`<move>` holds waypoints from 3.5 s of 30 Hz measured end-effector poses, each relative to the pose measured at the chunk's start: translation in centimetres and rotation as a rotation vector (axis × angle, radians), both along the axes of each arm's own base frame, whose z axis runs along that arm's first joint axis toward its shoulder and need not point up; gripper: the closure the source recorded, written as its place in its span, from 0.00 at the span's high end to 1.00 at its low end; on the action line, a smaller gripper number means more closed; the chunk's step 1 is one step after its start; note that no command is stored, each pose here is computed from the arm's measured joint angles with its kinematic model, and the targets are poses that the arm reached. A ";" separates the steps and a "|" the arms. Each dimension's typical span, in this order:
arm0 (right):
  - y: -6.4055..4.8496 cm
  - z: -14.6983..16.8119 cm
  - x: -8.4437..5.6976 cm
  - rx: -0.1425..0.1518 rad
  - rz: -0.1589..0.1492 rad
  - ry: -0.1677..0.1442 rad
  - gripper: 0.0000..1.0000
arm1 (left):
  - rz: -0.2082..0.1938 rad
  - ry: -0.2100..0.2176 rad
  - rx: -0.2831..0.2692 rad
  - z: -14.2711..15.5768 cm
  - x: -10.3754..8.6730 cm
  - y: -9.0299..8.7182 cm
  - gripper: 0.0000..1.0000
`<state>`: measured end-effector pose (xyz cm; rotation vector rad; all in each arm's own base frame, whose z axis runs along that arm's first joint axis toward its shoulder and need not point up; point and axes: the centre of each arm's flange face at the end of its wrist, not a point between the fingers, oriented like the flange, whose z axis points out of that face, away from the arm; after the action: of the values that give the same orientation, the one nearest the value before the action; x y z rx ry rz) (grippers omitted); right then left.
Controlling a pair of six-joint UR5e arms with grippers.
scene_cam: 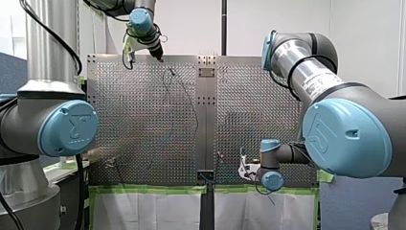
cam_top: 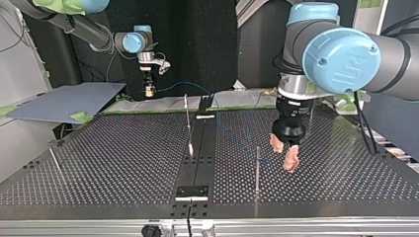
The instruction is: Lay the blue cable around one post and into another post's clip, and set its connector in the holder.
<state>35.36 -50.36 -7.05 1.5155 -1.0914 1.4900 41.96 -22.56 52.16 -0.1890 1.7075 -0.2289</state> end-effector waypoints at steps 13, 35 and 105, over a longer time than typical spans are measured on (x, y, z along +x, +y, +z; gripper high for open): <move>0.0 0.0 0.0 0.001 0.001 0.004 0.00 | -0.004 0.006 0.117 0.4 -0.3 0.0 1.00; 0.1 -0.1 0.0 0.002 0.001 0.009 0.00 | -0.019 0.001 0.205 0.4 -0.5 -0.4 1.00; 1.0 -0.2 -0.2 0.019 0.005 0.068 0.00 | -0.209 0.124 0.125 -13.3 -4.3 -8.6 1.00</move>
<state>35.19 -49.38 -7.24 1.5712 -1.0651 1.4252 37.71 -31.20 38.85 0.0704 1.8595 -0.2683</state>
